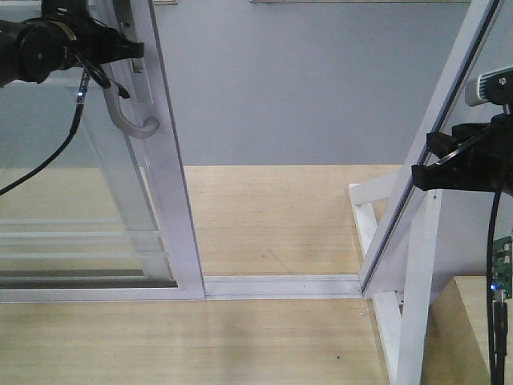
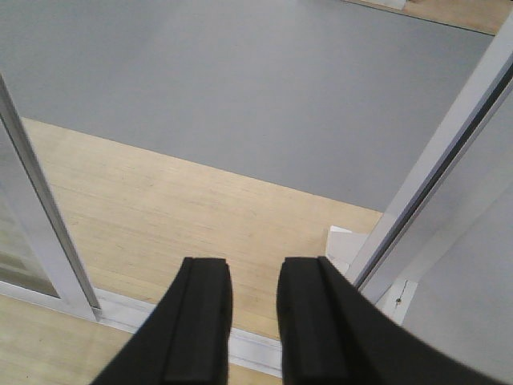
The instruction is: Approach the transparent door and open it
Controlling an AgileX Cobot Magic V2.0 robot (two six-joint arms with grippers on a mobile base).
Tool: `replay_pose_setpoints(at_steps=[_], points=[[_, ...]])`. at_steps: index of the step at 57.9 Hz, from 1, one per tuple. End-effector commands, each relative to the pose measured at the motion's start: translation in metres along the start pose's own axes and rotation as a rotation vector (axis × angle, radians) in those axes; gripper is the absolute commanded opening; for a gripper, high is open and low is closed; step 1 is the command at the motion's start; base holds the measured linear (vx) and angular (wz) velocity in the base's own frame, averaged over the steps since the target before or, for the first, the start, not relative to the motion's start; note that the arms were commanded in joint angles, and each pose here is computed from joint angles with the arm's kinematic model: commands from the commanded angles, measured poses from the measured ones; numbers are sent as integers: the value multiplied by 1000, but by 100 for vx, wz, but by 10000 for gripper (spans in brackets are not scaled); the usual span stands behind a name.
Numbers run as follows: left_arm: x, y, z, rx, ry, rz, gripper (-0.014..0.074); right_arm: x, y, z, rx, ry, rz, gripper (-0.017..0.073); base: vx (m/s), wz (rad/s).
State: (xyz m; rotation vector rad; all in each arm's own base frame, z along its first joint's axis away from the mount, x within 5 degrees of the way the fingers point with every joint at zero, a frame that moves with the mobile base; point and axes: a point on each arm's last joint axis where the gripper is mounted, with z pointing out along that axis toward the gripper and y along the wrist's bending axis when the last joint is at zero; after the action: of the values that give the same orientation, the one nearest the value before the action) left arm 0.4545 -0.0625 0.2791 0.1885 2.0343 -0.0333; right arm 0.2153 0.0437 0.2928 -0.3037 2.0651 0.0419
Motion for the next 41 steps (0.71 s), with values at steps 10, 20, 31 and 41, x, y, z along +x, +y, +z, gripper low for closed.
replay_pose_setpoints(at_steps=[10,20,31,41], points=[[-48,20,-46,-67,-161,116,347,-18,-2,-8,10,-122,-7,270,0,0],[-47,29,-55,-98,-97,118,347,-18,-2,-8,10,-121,-7,270,0,0],[-36,31,-69,-102,-39,93,347,-18,-2,-8,10,-121,-7,270,0,0],[-19,29,-97,-88,-86,66,346,-18,-2,-8,10,-121,-10,270,0,0]])
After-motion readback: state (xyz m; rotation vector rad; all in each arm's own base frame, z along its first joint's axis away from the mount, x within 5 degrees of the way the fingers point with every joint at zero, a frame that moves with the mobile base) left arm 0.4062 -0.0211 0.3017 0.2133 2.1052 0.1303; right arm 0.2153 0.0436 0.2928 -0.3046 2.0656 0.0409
